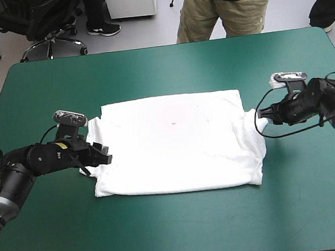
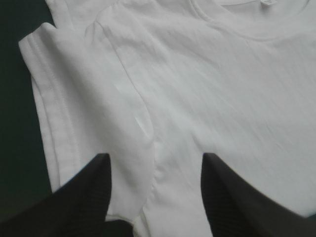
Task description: Fold the cloth
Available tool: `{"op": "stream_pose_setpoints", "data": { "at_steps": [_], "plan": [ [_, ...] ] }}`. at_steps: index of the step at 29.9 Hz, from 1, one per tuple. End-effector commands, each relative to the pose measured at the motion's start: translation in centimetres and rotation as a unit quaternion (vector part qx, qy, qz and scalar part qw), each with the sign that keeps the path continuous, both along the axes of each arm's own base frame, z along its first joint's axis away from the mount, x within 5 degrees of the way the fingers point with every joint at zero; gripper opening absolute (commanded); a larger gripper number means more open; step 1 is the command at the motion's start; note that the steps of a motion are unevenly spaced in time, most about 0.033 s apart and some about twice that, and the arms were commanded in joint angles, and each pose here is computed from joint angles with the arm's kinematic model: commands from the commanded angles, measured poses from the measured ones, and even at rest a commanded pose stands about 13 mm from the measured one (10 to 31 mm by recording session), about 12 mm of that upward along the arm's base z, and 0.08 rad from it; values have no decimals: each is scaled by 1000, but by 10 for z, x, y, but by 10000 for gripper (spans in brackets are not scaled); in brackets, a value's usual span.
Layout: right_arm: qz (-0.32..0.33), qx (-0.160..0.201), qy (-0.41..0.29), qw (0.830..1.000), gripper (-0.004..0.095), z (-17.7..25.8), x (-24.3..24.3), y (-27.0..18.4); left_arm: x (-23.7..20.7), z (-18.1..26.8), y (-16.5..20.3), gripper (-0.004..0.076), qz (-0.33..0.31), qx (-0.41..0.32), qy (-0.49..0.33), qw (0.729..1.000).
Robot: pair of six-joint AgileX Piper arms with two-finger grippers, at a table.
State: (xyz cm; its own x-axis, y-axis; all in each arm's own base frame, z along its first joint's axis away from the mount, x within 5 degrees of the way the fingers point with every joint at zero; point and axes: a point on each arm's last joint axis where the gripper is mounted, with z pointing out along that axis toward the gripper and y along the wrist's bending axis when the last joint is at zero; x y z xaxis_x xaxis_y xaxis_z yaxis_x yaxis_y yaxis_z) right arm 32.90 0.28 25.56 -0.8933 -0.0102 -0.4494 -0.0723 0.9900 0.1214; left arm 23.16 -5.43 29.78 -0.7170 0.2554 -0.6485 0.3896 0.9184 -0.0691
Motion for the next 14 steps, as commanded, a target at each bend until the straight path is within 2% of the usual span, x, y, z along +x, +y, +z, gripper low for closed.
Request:
{"op": "stream_pose_setpoints", "data": {
  "at_steps": [1, 10, 12, 14],
  "plan": [
    [1, 5, -37, 999, 427, 9, 24, 0, 3, 17, -1, 403, 14, -22, -44, 999],
    [43, 12, 20, 999, 410, -20, 42, 22, 3, 18, -1, 403, 14, -22, -45, 999],
    [50, 10, 23, 998, 368, -22, 42, 25, 3, 18, -1, 403, 14, -22, -45, 999],
    [51, 10, 23, 998, 264, -22, 42, 26, 3, 18, -1, 403, 14, -22, -46, 999]
  ]
}}
